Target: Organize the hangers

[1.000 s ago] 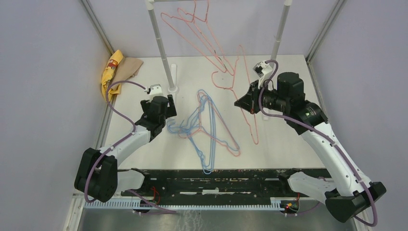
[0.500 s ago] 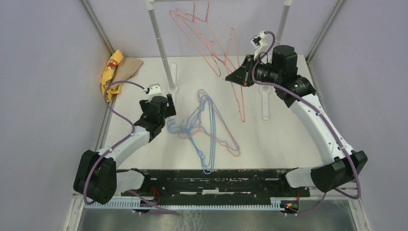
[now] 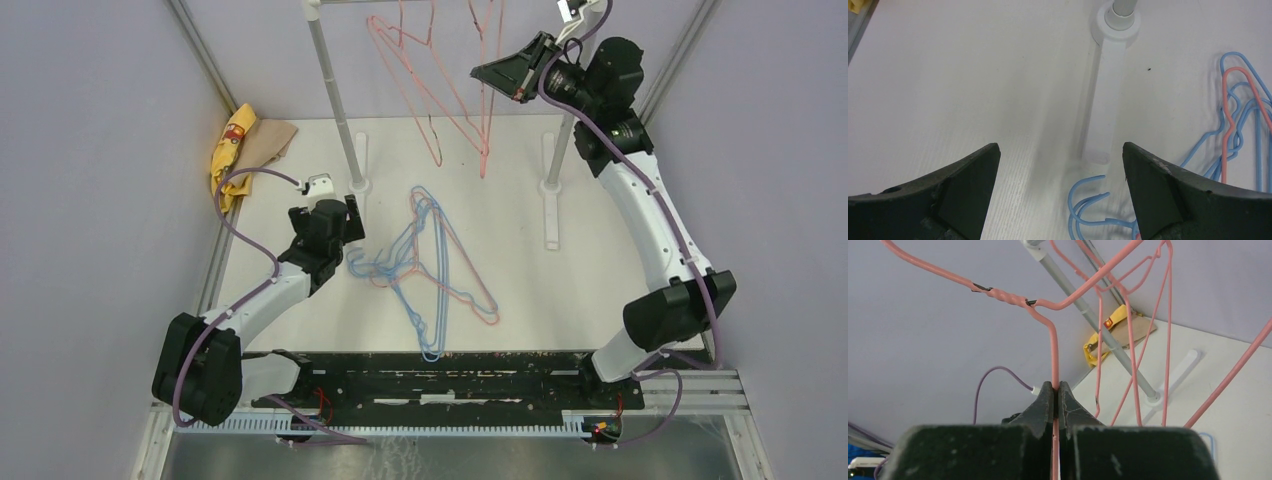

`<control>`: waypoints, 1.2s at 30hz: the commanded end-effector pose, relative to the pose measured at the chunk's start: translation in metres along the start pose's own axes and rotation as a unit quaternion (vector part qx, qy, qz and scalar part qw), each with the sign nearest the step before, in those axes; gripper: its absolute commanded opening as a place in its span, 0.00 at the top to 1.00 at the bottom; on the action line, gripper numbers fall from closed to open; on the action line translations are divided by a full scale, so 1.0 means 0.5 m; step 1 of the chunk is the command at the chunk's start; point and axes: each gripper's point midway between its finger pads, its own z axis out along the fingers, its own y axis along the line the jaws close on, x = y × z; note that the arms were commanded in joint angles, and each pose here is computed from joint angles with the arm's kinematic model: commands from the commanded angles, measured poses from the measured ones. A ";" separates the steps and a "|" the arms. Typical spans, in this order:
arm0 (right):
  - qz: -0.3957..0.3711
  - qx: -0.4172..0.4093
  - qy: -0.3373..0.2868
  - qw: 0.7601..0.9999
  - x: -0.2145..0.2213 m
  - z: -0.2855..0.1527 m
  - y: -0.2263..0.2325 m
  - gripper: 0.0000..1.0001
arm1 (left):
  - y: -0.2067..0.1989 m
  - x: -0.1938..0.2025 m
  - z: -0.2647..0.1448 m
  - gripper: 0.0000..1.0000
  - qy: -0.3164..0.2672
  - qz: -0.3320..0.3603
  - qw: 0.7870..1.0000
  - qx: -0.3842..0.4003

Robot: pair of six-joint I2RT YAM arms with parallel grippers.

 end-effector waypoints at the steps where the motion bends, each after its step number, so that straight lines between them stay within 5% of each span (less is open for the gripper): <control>1: 0.008 -0.034 -0.060 0.998 -0.073 0.024 0.023 0.99 | 0.007 -0.047 -0.004 0.01 -0.034 0.004 0.999 -0.015; 11: 0.052 -0.016 -0.085 0.995 -0.084 0.061 -0.034 0.99 | 0.013 -0.039 0.001 0.01 -0.030 0.012 0.999 -0.022; 27: 0.121 0.066 -0.034 0.990 -0.013 0.093 -0.158 0.95 | 0.020 -0.040 -0.006 0.01 -0.033 0.013 0.999 -0.026; 32: 0.126 0.065 -0.018 0.990 0.013 0.094 -0.174 0.83 | 0.023 -0.039 -0.007 0.01 -0.033 0.013 0.999 -0.028; 36: 0.096 0.074 -0.013 0.993 0.025 0.073 -0.166 0.62 | 0.022 -0.037 -0.007 0.01 -0.032 0.013 0.999 -0.028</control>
